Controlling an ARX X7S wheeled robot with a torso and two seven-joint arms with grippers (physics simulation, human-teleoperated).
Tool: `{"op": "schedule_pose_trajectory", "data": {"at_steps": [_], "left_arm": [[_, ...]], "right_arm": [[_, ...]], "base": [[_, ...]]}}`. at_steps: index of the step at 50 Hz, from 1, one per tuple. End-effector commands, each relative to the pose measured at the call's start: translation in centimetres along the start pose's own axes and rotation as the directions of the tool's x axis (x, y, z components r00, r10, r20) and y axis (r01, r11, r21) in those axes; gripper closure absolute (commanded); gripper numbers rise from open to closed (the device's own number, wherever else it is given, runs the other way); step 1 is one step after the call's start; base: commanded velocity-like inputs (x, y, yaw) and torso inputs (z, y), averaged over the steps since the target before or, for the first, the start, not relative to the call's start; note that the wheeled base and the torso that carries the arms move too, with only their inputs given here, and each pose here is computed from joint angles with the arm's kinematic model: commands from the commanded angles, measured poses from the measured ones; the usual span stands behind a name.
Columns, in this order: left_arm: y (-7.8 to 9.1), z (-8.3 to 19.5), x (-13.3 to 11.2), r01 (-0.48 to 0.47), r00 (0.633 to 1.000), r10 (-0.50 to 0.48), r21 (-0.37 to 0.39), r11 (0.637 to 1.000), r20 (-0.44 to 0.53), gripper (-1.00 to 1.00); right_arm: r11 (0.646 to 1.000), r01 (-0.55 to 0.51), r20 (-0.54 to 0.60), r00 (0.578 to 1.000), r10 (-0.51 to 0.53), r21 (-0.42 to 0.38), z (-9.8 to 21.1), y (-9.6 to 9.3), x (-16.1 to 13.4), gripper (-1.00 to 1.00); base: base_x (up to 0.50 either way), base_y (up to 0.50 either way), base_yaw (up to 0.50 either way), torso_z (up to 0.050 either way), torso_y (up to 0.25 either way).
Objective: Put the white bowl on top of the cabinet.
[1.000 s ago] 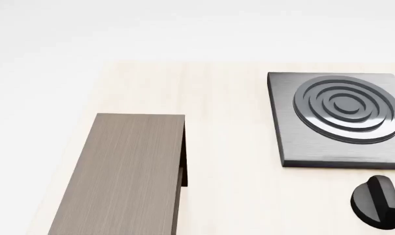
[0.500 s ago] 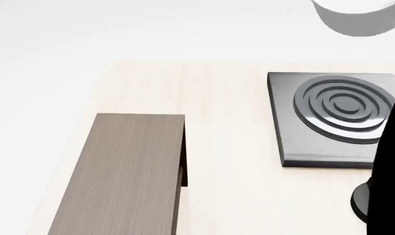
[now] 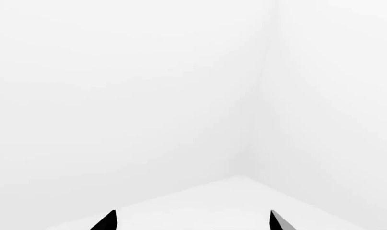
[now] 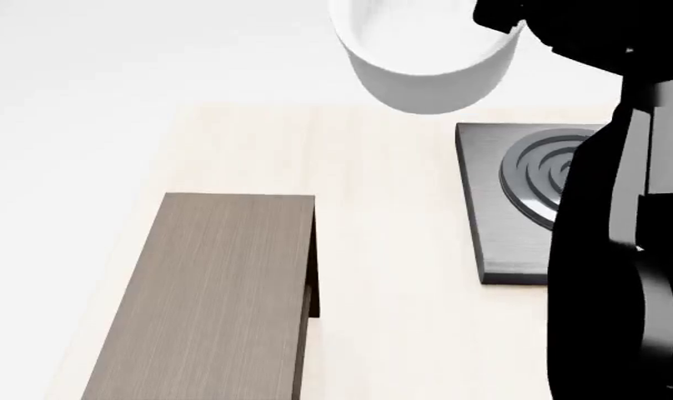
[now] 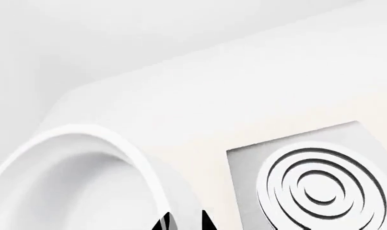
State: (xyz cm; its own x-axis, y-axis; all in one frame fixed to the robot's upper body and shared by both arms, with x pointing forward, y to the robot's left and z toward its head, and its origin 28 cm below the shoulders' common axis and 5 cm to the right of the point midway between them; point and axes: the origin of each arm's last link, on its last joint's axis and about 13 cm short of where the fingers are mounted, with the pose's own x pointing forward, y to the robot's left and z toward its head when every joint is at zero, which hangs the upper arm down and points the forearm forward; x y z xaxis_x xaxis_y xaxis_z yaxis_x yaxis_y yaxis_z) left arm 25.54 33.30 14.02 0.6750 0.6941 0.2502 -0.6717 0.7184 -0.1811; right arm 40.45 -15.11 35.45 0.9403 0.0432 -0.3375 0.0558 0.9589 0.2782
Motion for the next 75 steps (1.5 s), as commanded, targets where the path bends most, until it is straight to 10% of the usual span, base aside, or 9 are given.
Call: {"op": "schedule_pose_trajectory", "data": {"at_steps": [1, 17, 32, 75], "left_arm": [[0.0, -0.1, 0.0, 0.002, 1.0, -0.002, -0.001, 1.0, -0.002, -1.0], [0.0, -0.3, 0.0, 0.0, 1.0, 0.0, 0.01, 1.0, 0.003, -1.0], [0.1, -0.3, 0.1, -0.002, 1.0, 0.002, 0.01, 1.0, 0.003, -1.0], [-0.1, -0.1, 0.0, 0.001, 1.0, -0.001, 0.007, 1.0, 0.002, -1.0]], "right_arm": [[0.982, -0.186, -0.049, 0.981, 0.187, 0.018, 0.3, 2.0, -0.6, 1.0], [0.941, -0.335, -0.174, 0.925, 0.338, 0.049, -1.4, 2.7, -0.3, 1.0], [0.887, -0.455, -0.189, 0.881, 0.434, -0.084, -0.8, 5.6, -1.7, 1.0], [0.791, -0.572, -0.309, 0.809, 0.5, -0.215, -7.9, 6.4, -4.3, 1.0]], "base": [[0.0, 0.0, 0.0, 0.0, 0.0], [0.0, 0.0, 0.0, 0.0, 0.001], [0.0, 0.0, 0.0, 0.001, 0.001], [0.0, 0.0, 0.0, 0.0, 0.001]]}}
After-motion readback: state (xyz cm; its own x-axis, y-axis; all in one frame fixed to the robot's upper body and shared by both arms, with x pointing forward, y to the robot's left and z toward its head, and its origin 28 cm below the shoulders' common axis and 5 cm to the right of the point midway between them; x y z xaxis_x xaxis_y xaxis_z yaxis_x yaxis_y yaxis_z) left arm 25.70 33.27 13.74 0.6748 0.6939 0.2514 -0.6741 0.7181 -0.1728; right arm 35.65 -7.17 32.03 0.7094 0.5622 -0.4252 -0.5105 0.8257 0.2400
